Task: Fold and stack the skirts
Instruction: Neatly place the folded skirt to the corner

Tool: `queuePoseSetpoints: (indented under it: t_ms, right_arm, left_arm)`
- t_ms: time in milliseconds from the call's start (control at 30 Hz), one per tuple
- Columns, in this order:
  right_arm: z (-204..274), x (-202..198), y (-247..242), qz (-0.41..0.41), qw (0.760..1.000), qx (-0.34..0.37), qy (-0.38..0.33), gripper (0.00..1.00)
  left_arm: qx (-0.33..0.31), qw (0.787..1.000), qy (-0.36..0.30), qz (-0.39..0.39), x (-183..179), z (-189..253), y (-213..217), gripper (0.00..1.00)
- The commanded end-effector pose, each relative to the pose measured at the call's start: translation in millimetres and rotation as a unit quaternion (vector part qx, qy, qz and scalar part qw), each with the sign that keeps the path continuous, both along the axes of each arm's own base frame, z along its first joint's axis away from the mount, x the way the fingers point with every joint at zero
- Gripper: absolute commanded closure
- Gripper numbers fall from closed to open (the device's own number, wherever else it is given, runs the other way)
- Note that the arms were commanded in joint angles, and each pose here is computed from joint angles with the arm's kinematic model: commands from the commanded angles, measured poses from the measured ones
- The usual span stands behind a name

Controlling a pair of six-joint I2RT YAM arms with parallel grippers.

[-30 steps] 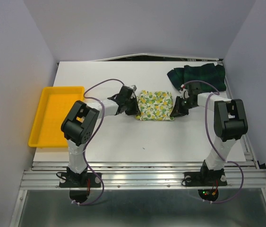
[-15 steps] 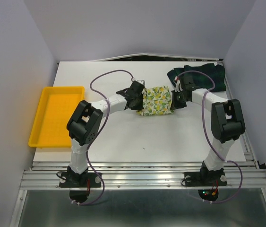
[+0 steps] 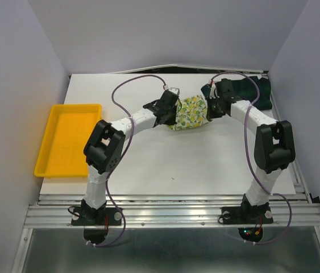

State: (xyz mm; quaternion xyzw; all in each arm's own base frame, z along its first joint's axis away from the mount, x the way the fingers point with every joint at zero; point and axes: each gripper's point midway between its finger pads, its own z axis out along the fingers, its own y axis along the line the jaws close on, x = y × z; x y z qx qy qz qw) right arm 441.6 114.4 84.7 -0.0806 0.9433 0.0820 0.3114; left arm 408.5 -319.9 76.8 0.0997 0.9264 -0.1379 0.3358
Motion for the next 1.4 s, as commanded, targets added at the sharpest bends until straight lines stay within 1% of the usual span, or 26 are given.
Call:
queuePoseSetpoints:
  t_ms: [0, 300, 400, 467, 500, 533, 567, 633, 667, 700, 733, 800, 867, 900, 933, 967, 1000, 1067, 1100, 1133, 1167, 1200, 1267, 1300, 1333, 1367]
  right_arm:
    - [59.4, 40.4, -4.4, -0.011, 0.995, -0.016, -0.101, 0.99]
    - [110.7, 78.4, -19.4, -0.031, 0.980, -0.062, -0.188, 0.99]
    - [128.6, 89.6, -20.1, -0.035, 0.974, -0.065, -0.212, 0.99]
    - [137.3, 98.9, -34.7, -0.052, 0.970, -0.073, -0.225, 0.99]
    - [148.0, 104.4, -40.2, -0.061, 0.967, -0.073, -0.237, 0.99]
    - [150.6, 110.1, -52.5, -0.075, 0.965, -0.076, -0.241, 0.99]
    - [154.8, 113.3, -58.9, -0.083, 0.963, -0.078, -0.246, 0.99]
    - [167.6, 121.2, -74.4, -0.101, 0.956, -0.081, -0.263, 0.99]
    - [170.2, 123.2, -81.4, -0.108, 0.954, -0.082, -0.267, 0.99]
    - [173.2, 125.4, -98.1, -0.122, 0.951, -0.086, -0.270, 0.99]
    - [174.5, 126.7, -107.1, -0.129, 0.950, -0.090, -0.271, 0.99]
    - [177.6, 129.6, -138.5, -0.156, 0.944, -0.097, -0.274, 0.99]
    - [174.6, 131.4, -161.2, -0.170, 0.941, -0.101, -0.274, 0.99]
    - [172.3, 131.9, -171.3, -0.175, 0.940, -0.104, -0.273, 0.99]
    - [166.3, 131.2, -192.2, -0.188, 0.939, -0.110, -0.267, 0.99]
    - [161.0, 130.5, -202.1, -0.192, 0.938, -0.115, -0.263, 0.99]
    - [157.3, 129.8, -210.8, -0.197, 0.938, -0.116, -0.261, 0.99]
    - [146.4, 126.3, -233.5, -0.209, 0.936, -0.122, -0.256, 0.99]
    - [139.4, 125.6, -240.1, -0.213, 0.936, -0.123, -0.253, 0.99]
    - [134.6, 125.4, -247.0, -0.216, 0.935, -0.126, -0.251, 0.99]
    - [131.9, 124.8, -257.4, -0.222, 0.933, -0.129, -0.253, 0.99]
    - [115.5, 123.9, -263.1, -0.223, 0.935, -0.133, -0.240, 0.99]
    - [102.2, 124.5, -273.3, -0.228, 0.935, -0.133, -0.236, 0.99]
    - [95.7, 122.9, -282.2, -0.234, 0.934, -0.135, -0.232, 0.99]
    - [80.1, 124.5, -283.2, -0.235, 0.936, -0.136, -0.225, 0.99]
    - [73.1, 123.5, -290.7, -0.241, 0.935, -0.138, -0.221, 0.99]
  left_arm:
    - [-0.023, 0.996, -0.082, 0.004, 32.4, 54.7, -12.0, 1.00]
    - [-0.051, 0.984, -0.171, -0.006, 66.1, 113.1, -31.4, 1.00]
    - [-0.054, 0.980, -0.192, -0.008, 79.6, 122.5, -38.8, 1.00]
    - [-0.078, 0.972, -0.223, -0.014, 91.2, 151.0, -51.4, 1.00]
    - [-0.081, 0.971, -0.225, -0.021, 95.9, 148.0, -57.6, 1.00]
    - [-0.096, 0.963, -0.250, -0.032, 101.5, 169.2, -67.4, 1.00]
    - [-0.095, 0.963, -0.250, -0.041, 105.9, 163.0, -74.7, 1.00]
    - [-0.119, 0.947, -0.291, -0.063, 113.7, 191.6, -93.5, 1.00]
    - [-0.124, 0.943, -0.300, -0.070, 116.5, 196.5, -99.9, 1.00]
    - [-0.125, 0.943, -0.300, -0.079, 121.5, 187.1, -108.2, 1.00]
    - [-0.141, 0.934, -0.317, -0.088, 123.6, 202.5, -116.4, 1.00]
    - [-0.156, 0.925, -0.331, -0.103, 126.7, 201.4, -132.0, 1.00]
    - [-0.187, 0.907, -0.356, -0.122, 125.1, 209.9, -148.0, 1.00]
    - [-0.195, 0.903, -0.359, -0.131, 124.4, 202.6, -155.8, 1.00]
    - [-0.213, 0.892, -0.376, -0.132, 125.4, 206.7, -161.4, 1.00]
    - [-0.219, 0.892, -0.371, -0.135, 125.5, 189.3, -171.6, 1.00]
    - [-0.232, 0.884, -0.383, -0.134, 124.1, 203.3, -174.1, 1.00]
    - [-0.256, 0.873, -0.392, -0.134, 132.4, 197.7, -188.3, 1.00]
    - [-0.258, 0.875, -0.386, -0.139, 131.4, 174.6, -201.4, 1.00]
    - [-0.256, 0.874, -0.393, -0.127, 133.7, 169.2, -204.4, 1.00]
    - [-0.267, 0.863, -0.411, -0.125, 132.8, 179.6, -209.5, 1.00]
    - [-0.270, 0.867, -0.399, -0.128, 133.3, 151.8, -220.4, 1.00]
    - [-0.298, 0.848, -0.420, -0.122, 134.0, 162.2, -225.3, 1.00]
    - [-0.298, 0.852, -0.414, -0.122, 136.6, 138.8, -229.4, 1.00]
    - [-0.325, 0.841, -0.418, -0.115, 136.3, 153.9, -230.5, 1.00]
    - [-0.333, 0.836, -0.421, -0.113, 137.6, 154.5, -229.5, 1.00]
